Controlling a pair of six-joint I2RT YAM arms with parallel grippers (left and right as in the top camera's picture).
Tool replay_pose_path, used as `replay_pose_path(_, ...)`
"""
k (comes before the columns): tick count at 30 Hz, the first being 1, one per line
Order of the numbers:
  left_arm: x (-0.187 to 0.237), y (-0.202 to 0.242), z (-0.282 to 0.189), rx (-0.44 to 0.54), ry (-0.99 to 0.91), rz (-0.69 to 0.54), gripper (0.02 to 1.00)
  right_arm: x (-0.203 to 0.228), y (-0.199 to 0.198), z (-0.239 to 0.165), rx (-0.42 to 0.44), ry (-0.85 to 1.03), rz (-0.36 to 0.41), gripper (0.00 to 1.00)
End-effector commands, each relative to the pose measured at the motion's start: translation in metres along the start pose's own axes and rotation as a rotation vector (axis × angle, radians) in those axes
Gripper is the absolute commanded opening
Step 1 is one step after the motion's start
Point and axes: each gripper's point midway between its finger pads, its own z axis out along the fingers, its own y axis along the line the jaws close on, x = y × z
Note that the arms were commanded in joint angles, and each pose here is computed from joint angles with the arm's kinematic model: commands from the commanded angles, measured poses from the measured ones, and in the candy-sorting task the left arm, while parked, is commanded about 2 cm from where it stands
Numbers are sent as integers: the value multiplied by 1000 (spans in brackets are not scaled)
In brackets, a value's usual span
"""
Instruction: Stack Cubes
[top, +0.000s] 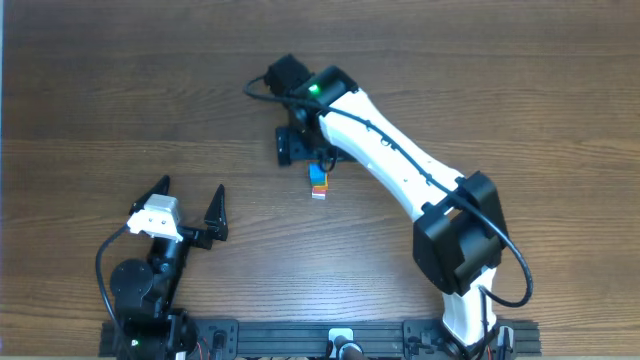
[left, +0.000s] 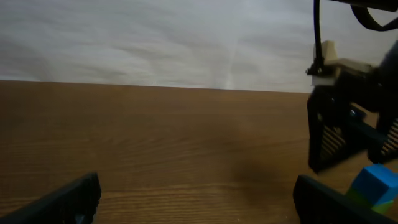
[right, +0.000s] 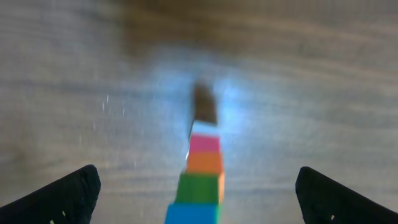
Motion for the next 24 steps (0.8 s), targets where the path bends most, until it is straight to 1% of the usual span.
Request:
replay_pose_path(1,1,0,0,4,-1,8,996,-42,-47,-13,10,-100,39,993)
replay_pose_path(4,1,0,0,4,-1,8,996,-67,-84,-14,13,-138,78,993)
replay_pose_path(6,1,0,0,4,-1,8,998,-83,-124,-16,27,-159,130,993)
replay_pose_path(8,1,0,0,4,-1,8,998,-92,-157,-18,41,-171,165,993)
replay_pose_path(10,1,0,0,4,-1,8,996,-97,-181,-20,57,-182,179,991)
replay_pose_path(13,1,0,0,4,-1,8,996,-103,-223,-33,126,-222,194,991)
replay_pose_path(15,1,0,0,4,-1,8,998,-108,-243,-45,155,-267,190,993)
replay_pose_path(17,1,0,0,4,-1,8,998,-111,-257,-59,161,-336,184,993)
replay_pose_path(20,1,0,0,4,-1,8,998,-105,-268,-72,162,-423,197,991)
replay_pose_path(22,1,0,0,4,-1,8,998,-97,-270,-80,161,-473,197,993)
replay_pose_path(24,1,0,0,4,-1,8,996,-85,-268,-88,160,-542,181,993)
